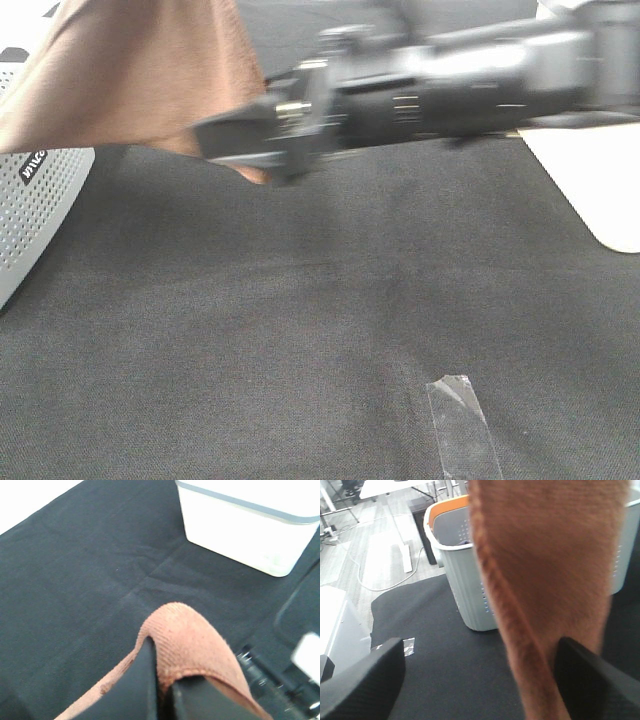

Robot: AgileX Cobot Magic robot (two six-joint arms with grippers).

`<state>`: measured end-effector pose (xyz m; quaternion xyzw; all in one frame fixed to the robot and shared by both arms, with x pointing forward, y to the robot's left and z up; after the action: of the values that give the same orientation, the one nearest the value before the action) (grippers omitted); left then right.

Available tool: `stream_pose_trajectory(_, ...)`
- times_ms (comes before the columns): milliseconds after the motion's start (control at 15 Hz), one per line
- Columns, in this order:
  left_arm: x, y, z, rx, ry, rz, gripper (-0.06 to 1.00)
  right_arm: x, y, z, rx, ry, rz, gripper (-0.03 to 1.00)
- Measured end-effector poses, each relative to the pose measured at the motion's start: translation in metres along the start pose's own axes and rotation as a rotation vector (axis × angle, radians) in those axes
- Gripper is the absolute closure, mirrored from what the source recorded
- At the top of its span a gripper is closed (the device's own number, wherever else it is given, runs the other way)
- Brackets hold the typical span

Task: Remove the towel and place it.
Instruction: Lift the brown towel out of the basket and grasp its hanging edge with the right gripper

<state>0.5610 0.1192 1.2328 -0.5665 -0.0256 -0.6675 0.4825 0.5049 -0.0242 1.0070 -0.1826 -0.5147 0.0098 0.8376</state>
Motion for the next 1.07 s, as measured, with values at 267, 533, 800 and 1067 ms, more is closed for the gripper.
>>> stream_pose_trajectory(267, 0.0, 0.0, -0.001, -0.009, -0.006, -0.003, 0.94, -0.004, 0.006, -0.009, -0.034, 0.026, 0.017, 0.64)
stream_pose_trajectory(533, -0.005, 0.0, -0.005, -0.042, -0.01, 0.036, 0.94, -0.006, 0.005, -0.024, -0.152, 0.09, 0.026, 0.97)
stream_pose_trajectory(800, -0.005, 0.0, -0.006, -0.043, -0.009, 0.038, 0.94, -0.006, 0.005, -0.024, -0.154, 0.096, 0.026, 0.97)
stream_pose_trajectory(1067, -0.005, 0.0, -0.006, -0.044, -0.01, 0.039, 0.94, -0.006, 0.005, -0.024, -0.156, 0.194, 0.018, 0.97)
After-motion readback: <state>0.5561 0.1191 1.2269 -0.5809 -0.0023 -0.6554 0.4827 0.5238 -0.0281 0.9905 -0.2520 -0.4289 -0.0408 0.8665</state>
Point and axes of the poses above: a point on each arm's last joint axis where the gripper is mounted, y pointing out along that axis toward the gripper, z along the wrist's bending axis when the last joint is at zero, x = y × z, the point moved 4 cm from there along y, pointing out along that axis toward the gripper, and after that the axes turned 15 degrees about y, right-handed, at the moved point
